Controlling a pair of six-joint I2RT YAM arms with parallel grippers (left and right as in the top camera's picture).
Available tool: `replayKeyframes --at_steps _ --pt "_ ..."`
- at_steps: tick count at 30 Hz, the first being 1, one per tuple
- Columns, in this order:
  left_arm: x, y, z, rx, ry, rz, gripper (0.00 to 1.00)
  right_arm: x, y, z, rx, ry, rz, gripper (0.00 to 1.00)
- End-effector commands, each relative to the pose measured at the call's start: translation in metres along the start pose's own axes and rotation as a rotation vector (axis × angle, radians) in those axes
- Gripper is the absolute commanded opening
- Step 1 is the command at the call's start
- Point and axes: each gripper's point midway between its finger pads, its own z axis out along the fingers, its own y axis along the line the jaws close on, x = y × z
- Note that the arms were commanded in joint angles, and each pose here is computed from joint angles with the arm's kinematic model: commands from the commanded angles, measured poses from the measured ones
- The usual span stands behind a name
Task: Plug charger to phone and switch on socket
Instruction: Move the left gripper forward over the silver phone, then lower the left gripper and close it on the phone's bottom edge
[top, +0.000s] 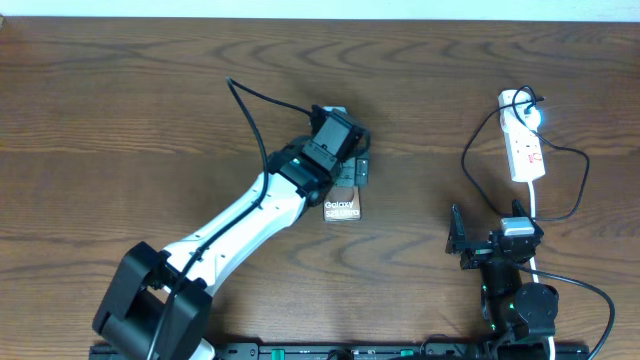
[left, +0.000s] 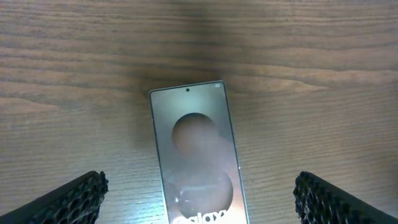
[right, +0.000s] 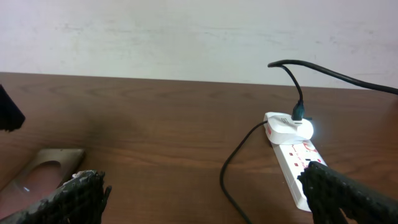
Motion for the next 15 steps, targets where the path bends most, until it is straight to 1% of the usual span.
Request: replayKeyframes --at_steps 1,3,15 --pt "0.001 -0.002 0.011 -0.035 -0.005 -0.055 0.98 0.001 -0.002 0.000 0.008 0.004 -0.008 0.99" --pt "0.006 -0.005 0.019 -0.036 0.004 -0.071 0.98 0.001 -0.002 0.000 0.008 0.004 -0.008 0.99" --pt "0.033 0.001 0.060 -0.083 0.084 -0.050 0.98 0.001 -0.002 0.000 0.008 0.004 -0.008 0.99"
